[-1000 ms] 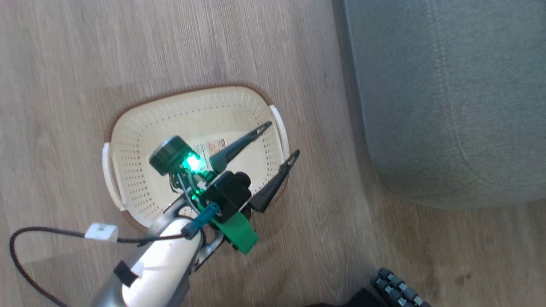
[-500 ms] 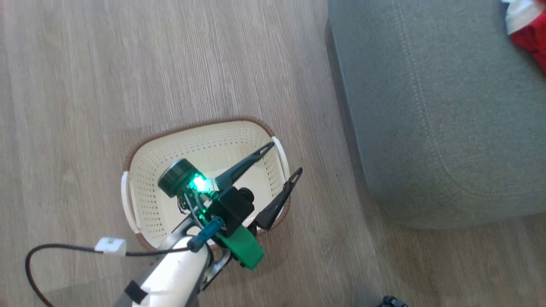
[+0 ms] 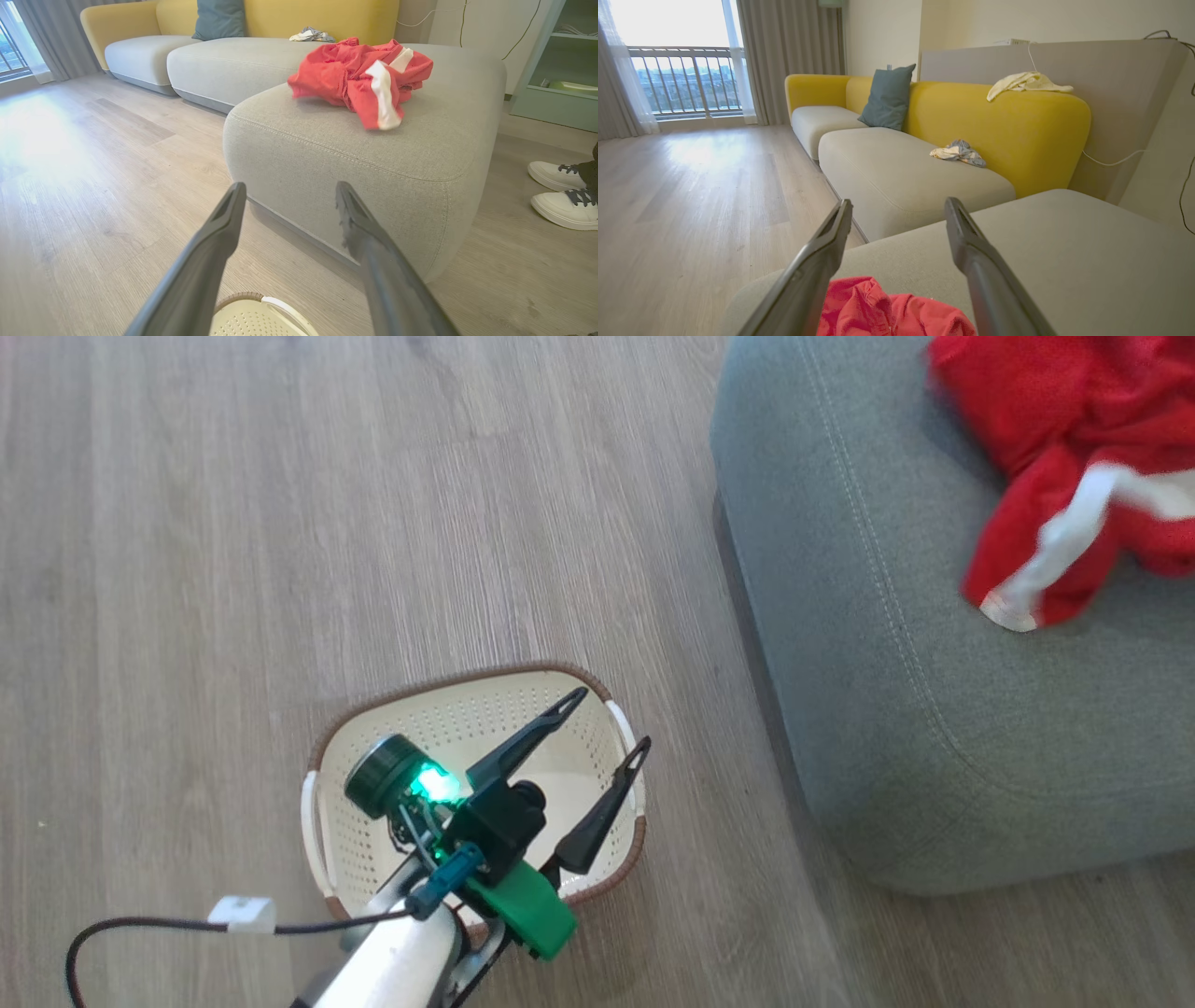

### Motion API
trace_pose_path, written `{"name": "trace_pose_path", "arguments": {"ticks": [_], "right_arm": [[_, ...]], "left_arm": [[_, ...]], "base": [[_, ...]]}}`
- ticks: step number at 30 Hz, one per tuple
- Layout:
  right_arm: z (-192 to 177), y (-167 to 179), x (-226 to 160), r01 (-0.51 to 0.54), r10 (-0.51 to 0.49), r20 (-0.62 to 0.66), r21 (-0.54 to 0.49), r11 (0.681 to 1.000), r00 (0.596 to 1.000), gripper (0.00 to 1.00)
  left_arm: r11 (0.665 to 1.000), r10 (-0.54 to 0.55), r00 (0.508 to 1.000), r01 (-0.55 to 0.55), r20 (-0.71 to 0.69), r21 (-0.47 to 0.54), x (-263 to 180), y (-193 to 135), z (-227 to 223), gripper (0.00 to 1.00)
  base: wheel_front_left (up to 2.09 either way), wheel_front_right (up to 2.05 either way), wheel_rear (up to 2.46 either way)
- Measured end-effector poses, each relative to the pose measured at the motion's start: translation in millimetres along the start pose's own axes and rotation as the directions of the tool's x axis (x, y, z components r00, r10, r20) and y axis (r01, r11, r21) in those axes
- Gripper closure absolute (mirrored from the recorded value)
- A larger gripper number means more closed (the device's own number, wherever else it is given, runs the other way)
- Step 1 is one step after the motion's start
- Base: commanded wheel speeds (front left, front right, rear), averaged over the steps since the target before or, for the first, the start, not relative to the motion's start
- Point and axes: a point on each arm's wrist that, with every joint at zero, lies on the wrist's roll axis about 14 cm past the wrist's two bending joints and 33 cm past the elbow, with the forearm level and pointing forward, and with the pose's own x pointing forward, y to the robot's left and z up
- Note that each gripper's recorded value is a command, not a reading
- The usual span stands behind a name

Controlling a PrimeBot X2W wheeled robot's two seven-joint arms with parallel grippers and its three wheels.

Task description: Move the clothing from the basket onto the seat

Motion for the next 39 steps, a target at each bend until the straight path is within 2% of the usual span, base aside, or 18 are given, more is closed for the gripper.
{"name": "trace_pose_path", "arguments": {"ticks": [6, 11, 12, 13, 14, 18, 24, 28, 31, 34, 39], "right_arm": [[13.9, 13.5, -12.9, -0.071, 0.069, 0.074, 0.026, 0.997, 0.995, 0.00], [53.9, 37.6, -19.6, -0.175, 0.156, 0.217, 0.070, 0.982, 0.963, 0.00], [60.3, 44.8, -22.8, -0.204, 0.180, 0.242, 0.079, 0.976, 0.953, 0.00], [67.6, 62.2, -33.1, -0.274, 0.237, 0.283, 0.100, 0.956, 0.929, 0.00], [67.6, 62.2, -33.1, -0.274, 0.237, 0.283, 0.100, 0.956, 0.929, 0.00], [53.6, 99.6, -61.7, -0.413, 0.361, 0.291, 0.143, 0.899, 0.886, 0.00], [29.5, 141.5, -100.6, -0.541, 0.480, 0.275, 0.227, 0.810, 0.833, 0.00], [13.5, 177.7, -129.5, -0.616, 0.560, 0.260, 0.261, 0.743, 0.786, 0.00], [4.1, 197.8, -148.4, -0.636, 0.581, 0.259, 0.319, 0.703, 0.772, 0.00], [-10.5, 206.4, -160.3, -0.635, 0.593, 0.231, 0.334, 0.697, 0.772, 0.00], [-26.8, 224.5, -181.5, -0.647, 0.618, 0.204, 0.339, 0.683, 0.759, 0.00]], "left_arm": [[0.999, 0.031, 0.999, -0.032, 0.028, 0.029, -5.6, 5.9, 15.0, 0.00], [0.996, 0.083, 0.996, -0.085, 0.044, 0.038, -14.9, 14.5, 23.2, 0.00], [0.994, 0.098, 0.994, -0.100, 0.049, 0.041, -17.2, 17.1, 25.6, 0.00], [0.990, 0.128, 0.990, -0.131, 0.064, 0.047, -22.3, 21.5, 31.9, 0.00], [0.990, 0.128, 0.990, -0.131, 0.064, 0.047, -22.3, 21.5, 31.9, 0.00], [0.967, 0.240, 0.966, -0.247, 0.100, 0.056, -34.4, 44.5, 45.9, 0.00], [0.875, 0.470, 0.870, -0.482, 0.147, 0.055, -71.9, 93.1, 63.4, 0.00], [0.784, 0.601, 0.778, -0.618, 0.184, 0.049, -102.9, 121.3, 77.0, 0.00], [0.719, 0.673, 0.713, -0.693, 0.197, 0.050, -125.3, 135.0, 82.2, 0.00], [0.656, 0.739, 0.647, -0.754, 0.187, 0.014, -150.1, 145.0, 80.4, 0.00], [0.619, 0.773, 0.607, -0.786, 0.186, -0.006, -168.3, 147.9, 81.5, 0.00]], "base": [[0.00, 0.00, 0.00], [0.00, 0.00, 0.00], [0.00, 0.00, 0.00], [0.00, 0.00, 0.00], [0.00, 0.00, 0.00], [0.00, 0.00, 0.00], [0.00, 0.00, 0.00], [0.00, 0.00, 0.00], [0.00, 0.00, 0.00], [0.00, 0.00, 0.00], [0.00, 0.00, 0.00]]}}
